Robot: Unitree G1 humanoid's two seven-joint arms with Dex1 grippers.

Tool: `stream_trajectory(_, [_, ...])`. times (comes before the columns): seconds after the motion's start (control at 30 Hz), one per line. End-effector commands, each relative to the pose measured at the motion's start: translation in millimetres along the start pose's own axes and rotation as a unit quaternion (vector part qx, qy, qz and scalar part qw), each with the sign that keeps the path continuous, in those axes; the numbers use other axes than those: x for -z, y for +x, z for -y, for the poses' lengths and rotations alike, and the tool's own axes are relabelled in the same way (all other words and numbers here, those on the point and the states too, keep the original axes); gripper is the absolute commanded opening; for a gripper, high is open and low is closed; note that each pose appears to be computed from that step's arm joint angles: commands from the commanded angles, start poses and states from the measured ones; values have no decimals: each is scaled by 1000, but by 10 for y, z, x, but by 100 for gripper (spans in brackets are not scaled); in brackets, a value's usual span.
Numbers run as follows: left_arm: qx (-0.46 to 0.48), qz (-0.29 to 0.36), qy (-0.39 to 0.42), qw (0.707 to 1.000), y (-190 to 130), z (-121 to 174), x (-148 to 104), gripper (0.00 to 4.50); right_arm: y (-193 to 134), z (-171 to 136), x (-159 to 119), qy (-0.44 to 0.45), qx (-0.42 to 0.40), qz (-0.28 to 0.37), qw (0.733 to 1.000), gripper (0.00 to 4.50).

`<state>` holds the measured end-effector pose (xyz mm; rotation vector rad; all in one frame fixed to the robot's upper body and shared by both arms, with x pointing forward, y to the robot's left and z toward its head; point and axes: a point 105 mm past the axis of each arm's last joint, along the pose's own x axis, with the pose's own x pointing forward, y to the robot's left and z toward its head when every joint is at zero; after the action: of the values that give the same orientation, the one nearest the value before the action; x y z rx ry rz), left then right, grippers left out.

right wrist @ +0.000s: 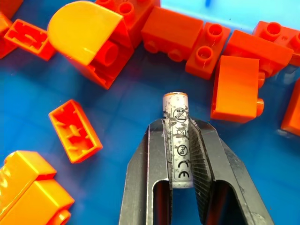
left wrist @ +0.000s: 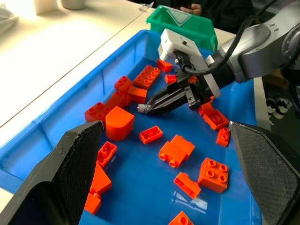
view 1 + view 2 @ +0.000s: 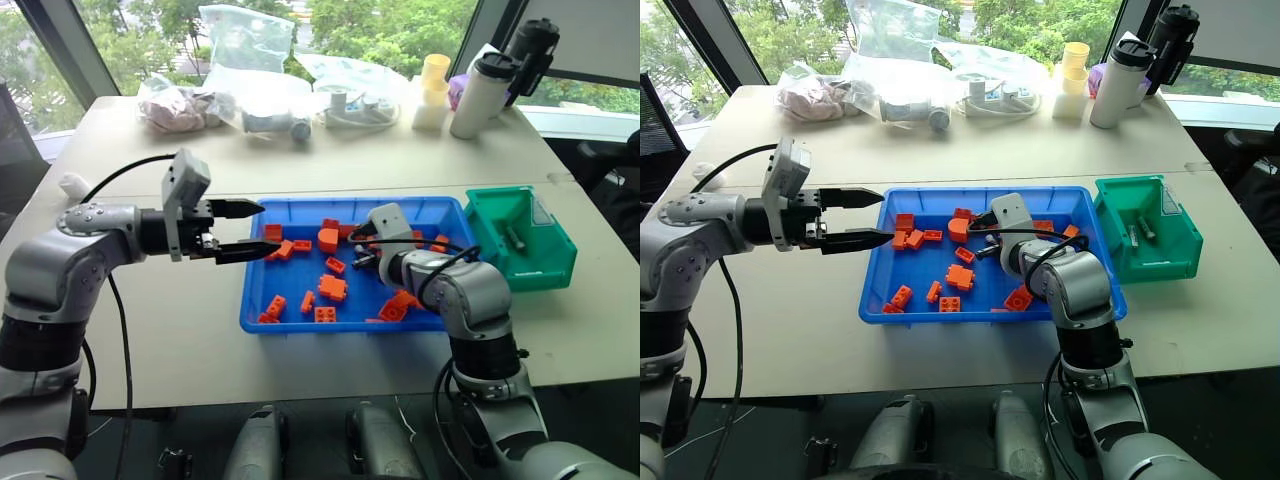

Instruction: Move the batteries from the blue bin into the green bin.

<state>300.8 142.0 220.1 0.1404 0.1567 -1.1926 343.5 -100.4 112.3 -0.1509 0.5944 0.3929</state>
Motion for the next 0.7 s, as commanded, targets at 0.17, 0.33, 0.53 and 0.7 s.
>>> stream_trajectory(0.17, [16,17,25,999,3,24,-136,450,-642,29,-604,7,-91,107,990,2])
stream_trajectory(0.33, [50,38,40,997,186,36,-242,450,-1130,704,-989,31,37,191,980,2])
stream_trajectory(0.53, [108,96,42,989,550,159,-466,450,-1364,1572,-629,23,224,150,963,2])
stream_trajectory(0.7, [116,79,53,989,739,185,-370,450,-1297,1829,-342,20,257,123,958,2])
